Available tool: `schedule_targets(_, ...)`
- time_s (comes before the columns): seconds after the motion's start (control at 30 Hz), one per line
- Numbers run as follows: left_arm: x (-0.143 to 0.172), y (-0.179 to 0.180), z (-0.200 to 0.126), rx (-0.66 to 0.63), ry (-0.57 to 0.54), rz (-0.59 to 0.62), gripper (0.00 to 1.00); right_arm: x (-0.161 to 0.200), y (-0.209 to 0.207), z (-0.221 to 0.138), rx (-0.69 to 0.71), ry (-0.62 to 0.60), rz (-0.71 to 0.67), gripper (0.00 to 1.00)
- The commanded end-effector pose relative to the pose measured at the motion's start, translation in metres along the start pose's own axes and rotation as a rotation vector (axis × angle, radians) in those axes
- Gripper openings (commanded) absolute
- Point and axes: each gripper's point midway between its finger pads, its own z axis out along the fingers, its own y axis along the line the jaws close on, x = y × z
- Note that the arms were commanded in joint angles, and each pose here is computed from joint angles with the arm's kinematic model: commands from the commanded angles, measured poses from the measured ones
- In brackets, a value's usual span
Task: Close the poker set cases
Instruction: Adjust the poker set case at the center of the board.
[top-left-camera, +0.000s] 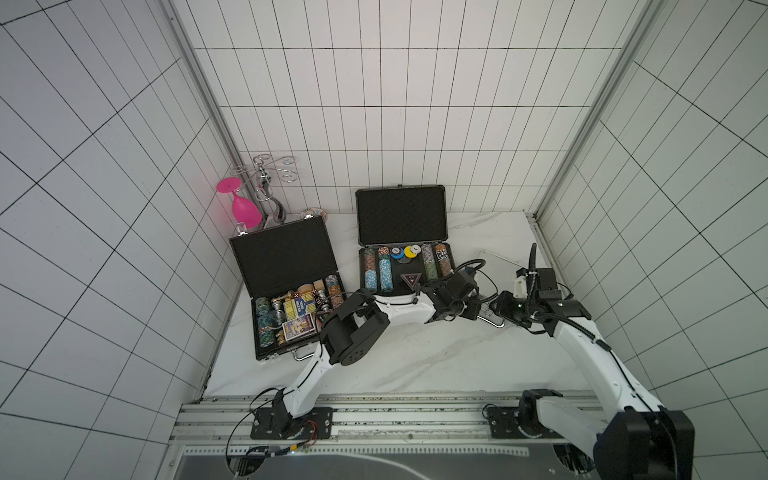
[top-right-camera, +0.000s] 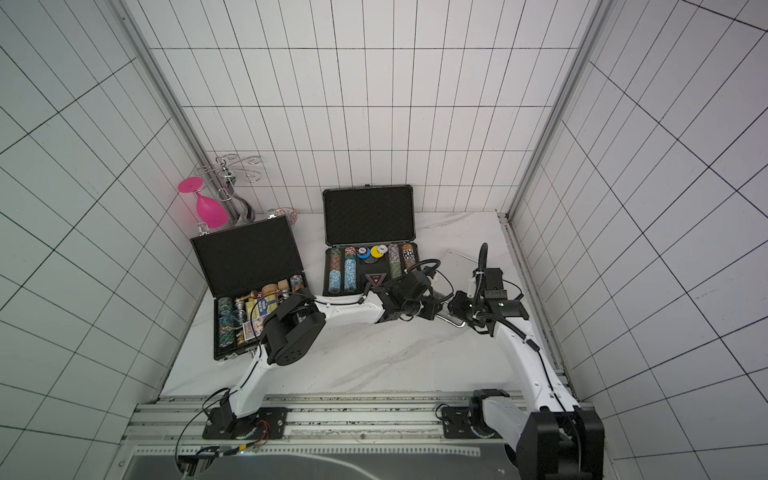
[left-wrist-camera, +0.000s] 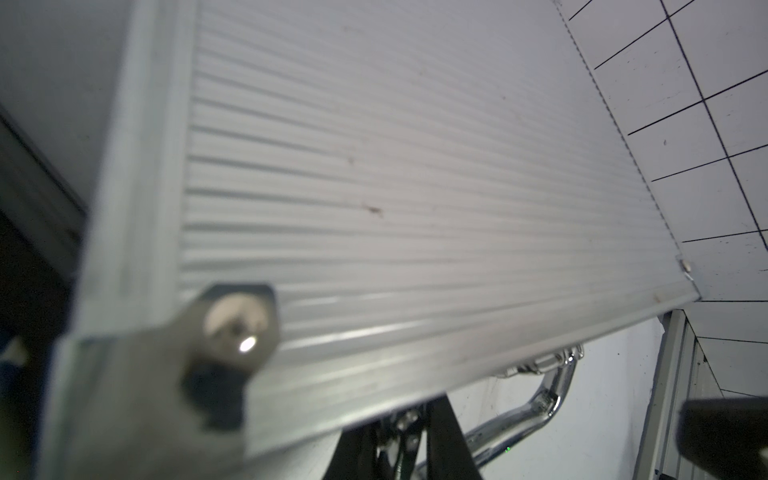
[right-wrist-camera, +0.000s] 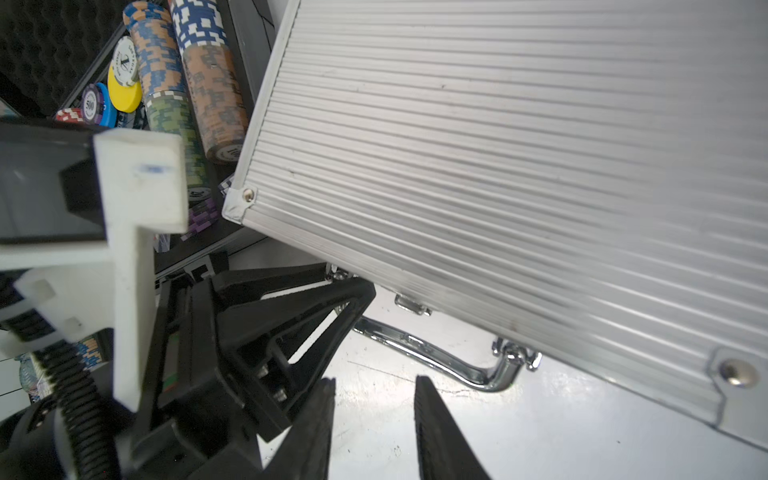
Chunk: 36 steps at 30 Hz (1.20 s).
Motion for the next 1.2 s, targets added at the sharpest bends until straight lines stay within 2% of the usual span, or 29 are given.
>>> schedule_targets(0.0, -0.089, -0.091, -0.063, 0.242, -0.269, 0.102, 0.0, 0.024, -0.016, 0.015, 0.063, 0.045, 0.034, 0.35)
schedule_targets(0.17, -0.089, -0.095, -0.068, 0.25, -0.27, 0.107, 0.0, 0.027, -0.018, 0.022, 0.095, 0.049, 0.038, 0.35)
schedule_targets(0.3, -0.09, -0.099, -0.069, 0.267, -0.267, 0.111, 0.0, 0.027, -0.029, 0.024, 0.146, -0.009, 0.04, 0.39)
schedule_targets(0.43, -0.089, -0.099, -0.071, 0.276, -0.26, 0.103, 0.0, 0.031, -0.037, 0.038, 0.168, 0.006, 0.059, 0.39)
schedule_targets(0.63, -0.088, -0.101, -0.075, 0.286, -0.254, 0.107, 0.0, 0.0, -0.034, 0.037, 0.167, -0.147, 0.059, 0.4)
schedule_targets(0.87, -0.084, -0.103, -0.076, 0.301, -0.238, 0.108, 0.0, -0.004, -0.035, 0.051, 0.163, -0.149, 0.069, 0.4)
schedule_targets(1.0, -0.084, -0.105, -0.077, 0.305, -0.239, 0.109, 0.0, 0.003, -0.045, 0.055, 0.207, -0.137, 0.063, 0.45)
schedule_targets(1.17, -0.085, -0.106, -0.078, 0.312, -0.24, 0.108, 0.0, 0.008, -0.047, 0.061, 0.194, -0.139, 0.057, 0.47)
